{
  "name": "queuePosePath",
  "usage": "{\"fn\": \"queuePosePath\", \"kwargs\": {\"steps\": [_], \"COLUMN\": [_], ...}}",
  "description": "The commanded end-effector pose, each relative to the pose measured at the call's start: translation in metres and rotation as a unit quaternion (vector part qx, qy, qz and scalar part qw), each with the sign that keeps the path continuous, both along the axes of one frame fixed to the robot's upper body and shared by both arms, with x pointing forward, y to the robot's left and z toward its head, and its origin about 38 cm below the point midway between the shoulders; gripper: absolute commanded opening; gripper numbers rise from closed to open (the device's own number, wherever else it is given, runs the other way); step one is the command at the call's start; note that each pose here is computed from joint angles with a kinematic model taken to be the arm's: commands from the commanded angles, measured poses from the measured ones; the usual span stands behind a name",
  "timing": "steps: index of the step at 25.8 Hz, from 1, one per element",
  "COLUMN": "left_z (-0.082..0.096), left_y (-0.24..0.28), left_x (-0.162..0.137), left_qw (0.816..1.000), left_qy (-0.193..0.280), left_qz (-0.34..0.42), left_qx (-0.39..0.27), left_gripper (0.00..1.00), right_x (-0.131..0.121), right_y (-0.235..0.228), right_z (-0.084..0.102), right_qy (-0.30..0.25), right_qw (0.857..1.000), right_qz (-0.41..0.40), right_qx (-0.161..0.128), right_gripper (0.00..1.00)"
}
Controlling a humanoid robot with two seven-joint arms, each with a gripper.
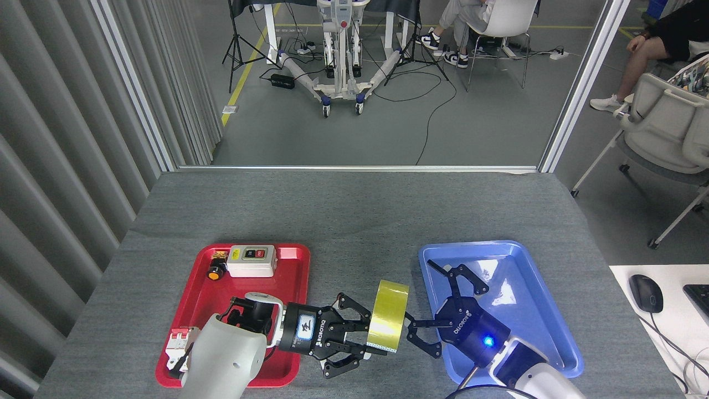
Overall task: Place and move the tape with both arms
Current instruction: 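Move the right gripper to the tape roll held by the left gripper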
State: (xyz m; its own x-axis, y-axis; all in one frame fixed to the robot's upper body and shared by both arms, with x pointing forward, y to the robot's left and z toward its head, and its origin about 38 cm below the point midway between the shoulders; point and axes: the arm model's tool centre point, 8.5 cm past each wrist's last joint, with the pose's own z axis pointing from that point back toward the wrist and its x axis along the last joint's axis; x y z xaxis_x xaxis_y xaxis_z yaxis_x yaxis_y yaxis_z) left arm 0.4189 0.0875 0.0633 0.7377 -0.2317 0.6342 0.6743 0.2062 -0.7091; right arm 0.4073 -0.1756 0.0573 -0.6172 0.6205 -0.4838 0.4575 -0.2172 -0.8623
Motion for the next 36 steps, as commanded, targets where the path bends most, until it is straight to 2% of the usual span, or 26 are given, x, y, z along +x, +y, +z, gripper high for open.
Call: {"fn": "queuePosePath", "kwargs": {"steps": [1,3,5,11,24,33,36], "left_z": [0.002,0.003,0.005,0.004,0.003,0.002,0.002], "left_y": [-0.002,-0.007,-0.01,-0.006,0.002,0.007,0.008], "left_x": [-0.005,-0.008,-0.009,-0.008,-0.006,-0.005,-0.005], "left_qw": [1.0,0.999,0.999,0.999,0.999,0.999,0.999], "left_qy": [0.006,0.001,-0.004,-0.007,-0.008,-0.008,-0.007], "left_qz": [-0.021,-0.034,-0.041,-0.039,-0.035,-0.032,-0.032], "left_qx": [-0.021,-0.016,-0.014,-0.009,-0.001,0.004,0.004], "left_gripper": [0.0,0.0,0.0,0.0,0.0,0.0,0.0], "right_x": [0.004,0.003,0.003,0.002,-0.017,-0.021,-0.021], "right_y": [0.01,0.013,0.013,0.014,0.009,0.007,0.007], "right_z": [-0.002,-0.002,-0.003,-0.003,-0.006,-0.011,-0.011], "right_qy": [0.001,0.002,0.002,0.002,0.003,0.01,0.01], "right_qw": [1.0,1.0,1.0,1.0,1.0,1.0,1.0], "right_qz": [0.009,0.012,0.013,0.015,0.025,0.024,0.023], "right_qx": [-0.008,-0.008,-0.009,-0.008,-0.005,-0.006,-0.006], "right_gripper": [0.91,0.88,0.8,0.69,0.64,0.34,0.32]}}
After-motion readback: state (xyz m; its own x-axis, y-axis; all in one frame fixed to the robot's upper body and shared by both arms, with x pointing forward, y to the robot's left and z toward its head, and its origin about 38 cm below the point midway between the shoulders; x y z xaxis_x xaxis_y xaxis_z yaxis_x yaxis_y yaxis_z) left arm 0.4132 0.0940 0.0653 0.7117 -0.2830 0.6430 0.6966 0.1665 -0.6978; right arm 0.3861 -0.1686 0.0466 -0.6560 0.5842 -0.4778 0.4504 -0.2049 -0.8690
